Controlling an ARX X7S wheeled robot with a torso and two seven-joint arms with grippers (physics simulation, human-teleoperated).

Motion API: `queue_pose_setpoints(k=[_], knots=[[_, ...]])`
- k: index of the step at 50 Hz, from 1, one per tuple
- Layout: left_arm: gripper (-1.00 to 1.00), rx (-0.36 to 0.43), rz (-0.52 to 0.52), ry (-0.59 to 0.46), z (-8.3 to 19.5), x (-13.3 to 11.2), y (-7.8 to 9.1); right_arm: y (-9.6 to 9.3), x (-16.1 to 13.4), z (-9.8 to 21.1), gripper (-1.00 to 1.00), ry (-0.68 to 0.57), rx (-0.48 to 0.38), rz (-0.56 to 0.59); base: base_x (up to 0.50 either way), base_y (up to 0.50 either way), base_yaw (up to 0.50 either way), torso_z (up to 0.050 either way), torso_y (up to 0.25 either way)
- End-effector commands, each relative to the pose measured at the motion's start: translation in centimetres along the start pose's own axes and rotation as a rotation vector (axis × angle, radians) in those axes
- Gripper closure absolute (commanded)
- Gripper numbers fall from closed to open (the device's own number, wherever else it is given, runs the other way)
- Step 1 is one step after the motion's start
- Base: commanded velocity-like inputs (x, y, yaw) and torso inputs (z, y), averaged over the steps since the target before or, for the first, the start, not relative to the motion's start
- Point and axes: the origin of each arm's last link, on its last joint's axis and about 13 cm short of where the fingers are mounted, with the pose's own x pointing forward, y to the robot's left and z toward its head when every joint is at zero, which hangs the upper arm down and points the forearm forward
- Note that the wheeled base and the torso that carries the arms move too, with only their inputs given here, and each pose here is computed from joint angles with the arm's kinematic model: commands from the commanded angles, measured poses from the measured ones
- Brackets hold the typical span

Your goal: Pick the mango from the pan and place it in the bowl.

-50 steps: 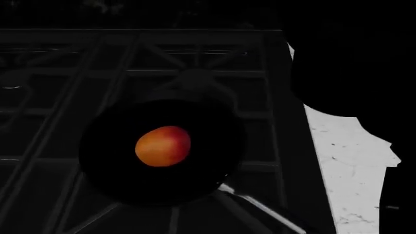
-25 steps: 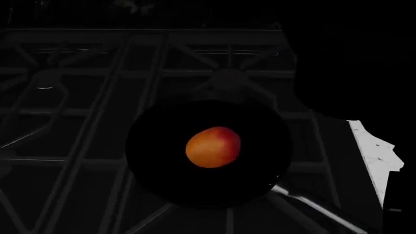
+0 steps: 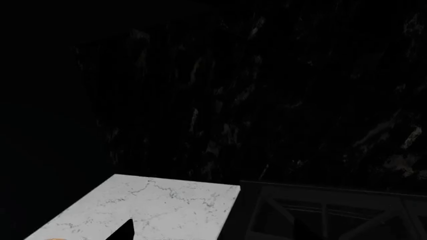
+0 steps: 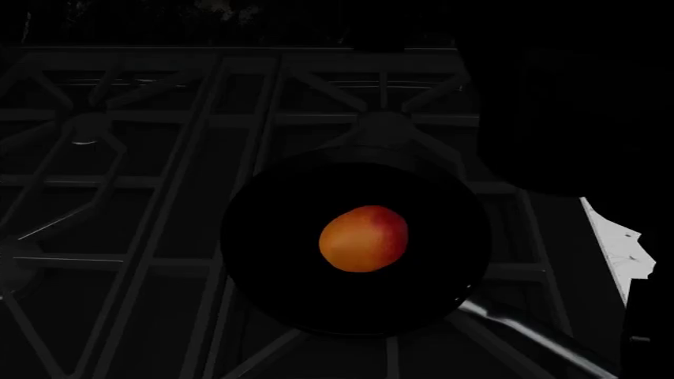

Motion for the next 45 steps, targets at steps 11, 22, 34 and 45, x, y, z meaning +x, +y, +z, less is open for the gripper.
queue_pose_setpoints(k=[11, 22, 34, 45], knots=[[-1.00, -0.025, -0.006, 0.022, -0.1, 0.1, 0.1, 1.3, 1.0, -0.2, -1.00, 0.043, 0.049, 0.090, 0.00, 0.00, 0.00, 0.000, 0.000], [-1.00, -0.025, -0.002, 0.039, -0.7, 0.7, 0.1, 3.1, 2.6, -0.9, -1.00, 0.085, 0.038, 0.154, 0.00, 0.00, 0.00, 0.000, 0.000], [-1.00, -0.026, -0.003, 0.053, -2.6, 1.2, -0.3, 4.4, 4.1, -2.5, -1.00, 0.191, 0.042, 0.159, 0.00, 0.00, 0.00, 0.000, 0.000], [-1.00, -0.031, 0.003, 0.069, -2.5, 1.7, -0.1, 5.3, 4.8, -4.8, -1.00, 0.286, -0.006, 0.165, 0.00, 0.00, 0.00, 0.000, 0.000]])
